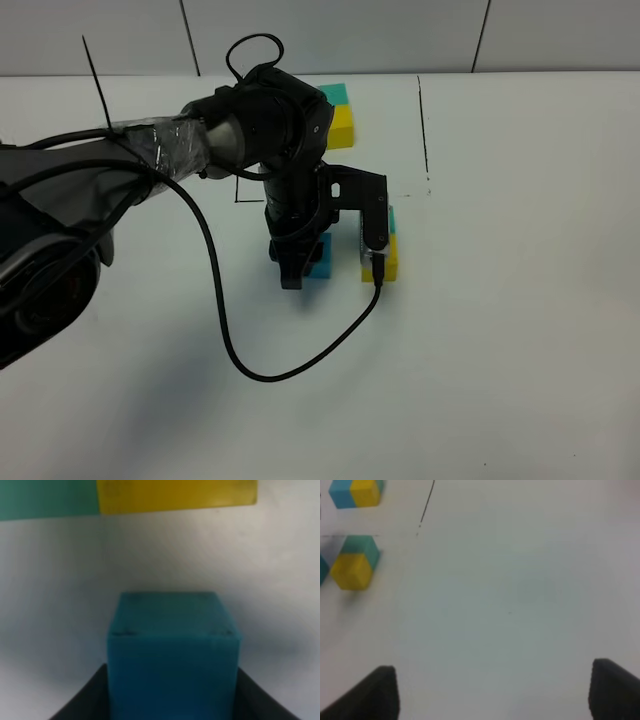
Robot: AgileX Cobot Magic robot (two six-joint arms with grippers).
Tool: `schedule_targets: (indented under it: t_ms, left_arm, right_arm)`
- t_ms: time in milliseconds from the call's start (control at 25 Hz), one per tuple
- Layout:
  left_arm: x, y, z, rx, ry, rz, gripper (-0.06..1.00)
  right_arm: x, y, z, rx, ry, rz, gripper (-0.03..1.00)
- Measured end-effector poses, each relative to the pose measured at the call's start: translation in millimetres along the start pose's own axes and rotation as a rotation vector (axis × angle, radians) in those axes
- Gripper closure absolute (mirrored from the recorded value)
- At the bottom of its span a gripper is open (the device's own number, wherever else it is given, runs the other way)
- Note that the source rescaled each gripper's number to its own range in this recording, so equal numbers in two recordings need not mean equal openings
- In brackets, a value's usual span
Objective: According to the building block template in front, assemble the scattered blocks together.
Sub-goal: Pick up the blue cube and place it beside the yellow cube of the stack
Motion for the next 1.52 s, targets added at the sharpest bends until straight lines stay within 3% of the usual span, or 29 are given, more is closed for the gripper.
schedule_targets:
  t_ms: [640,1520]
  left_arm:
    - [-4.3,1.6,-9.2,-0.051,-0.016,0.033,0.94]
    - [-7.1,2.2,-22.7,-0.088,-0.004,0.013,0.94]
  right_arm:
    - [0.0,0.0,0.0,0.000,0.001,0.000,0.39]
    - [0.0,0.0,0.0,0.000,0.001,0.000,0.39]
Point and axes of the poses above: a point on each arm's last joint axis where the gripper is mounted, y pointing out along that axis toward the gripper, x along the wrist's bending axis when the last joint is at zero, z = x × y, the point moved 8 cm from there along y, pointing out along that axis toward the gripper, and after that the axes turned 7 degrees about -y, right-handed, at the moved point
